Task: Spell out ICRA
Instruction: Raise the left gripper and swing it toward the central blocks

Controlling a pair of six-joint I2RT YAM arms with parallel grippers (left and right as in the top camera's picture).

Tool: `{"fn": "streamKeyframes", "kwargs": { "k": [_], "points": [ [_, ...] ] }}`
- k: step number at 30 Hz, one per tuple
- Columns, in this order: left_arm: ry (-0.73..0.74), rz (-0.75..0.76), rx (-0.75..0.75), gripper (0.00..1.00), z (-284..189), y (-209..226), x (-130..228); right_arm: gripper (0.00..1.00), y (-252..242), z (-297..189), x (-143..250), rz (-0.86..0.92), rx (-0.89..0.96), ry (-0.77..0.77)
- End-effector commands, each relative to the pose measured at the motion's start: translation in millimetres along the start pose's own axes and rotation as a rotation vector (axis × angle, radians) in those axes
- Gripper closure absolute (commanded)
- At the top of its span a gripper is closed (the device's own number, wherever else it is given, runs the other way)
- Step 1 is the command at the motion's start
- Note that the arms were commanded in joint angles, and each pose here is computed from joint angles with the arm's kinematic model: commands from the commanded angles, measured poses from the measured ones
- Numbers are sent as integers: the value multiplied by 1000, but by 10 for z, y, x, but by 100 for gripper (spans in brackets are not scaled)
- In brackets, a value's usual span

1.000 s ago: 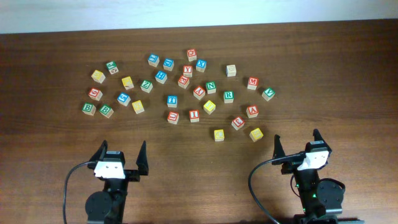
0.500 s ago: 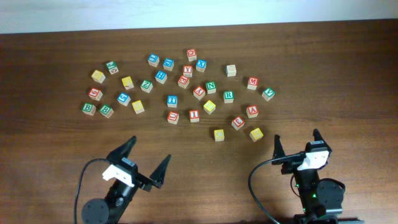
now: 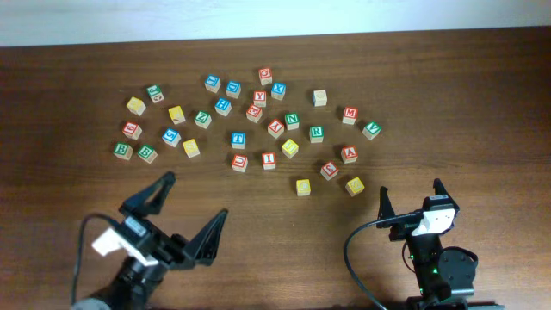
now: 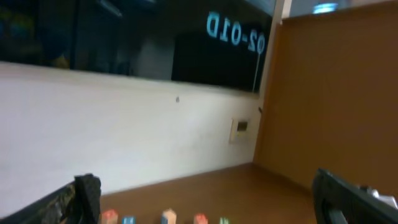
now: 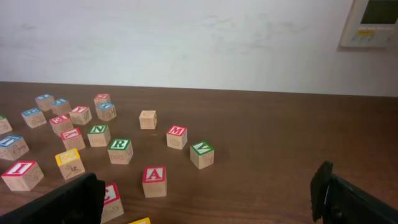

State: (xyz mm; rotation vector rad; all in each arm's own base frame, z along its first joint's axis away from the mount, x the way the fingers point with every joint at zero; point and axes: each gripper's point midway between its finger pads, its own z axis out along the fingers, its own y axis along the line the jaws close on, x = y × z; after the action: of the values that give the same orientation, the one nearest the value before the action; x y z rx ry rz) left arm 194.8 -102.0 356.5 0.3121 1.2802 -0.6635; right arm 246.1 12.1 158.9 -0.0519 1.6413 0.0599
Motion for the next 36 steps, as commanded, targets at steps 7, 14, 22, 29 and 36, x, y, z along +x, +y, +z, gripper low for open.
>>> {"fn": "streamKeyframes", "kwargs": {
  "k": [7,14,22,29,36],
  "points": [
    [179,18,182,1,483,-190,-316,2,-11,-2,21,2,4,3],
    [600,-109,116,1,700,79,90,2,-12,-2,21,2,4,3],
    [799,-273,179,1,807,98,378,2,-11,-2,20,2,4,3],
    [1037,-188,-176,1,626,452,913,2,-11,-2,21,2,4,3],
    [1143,-179,-168,1,704,392,1248,2,-11,-2,21,2,4,3]
  ]
}}
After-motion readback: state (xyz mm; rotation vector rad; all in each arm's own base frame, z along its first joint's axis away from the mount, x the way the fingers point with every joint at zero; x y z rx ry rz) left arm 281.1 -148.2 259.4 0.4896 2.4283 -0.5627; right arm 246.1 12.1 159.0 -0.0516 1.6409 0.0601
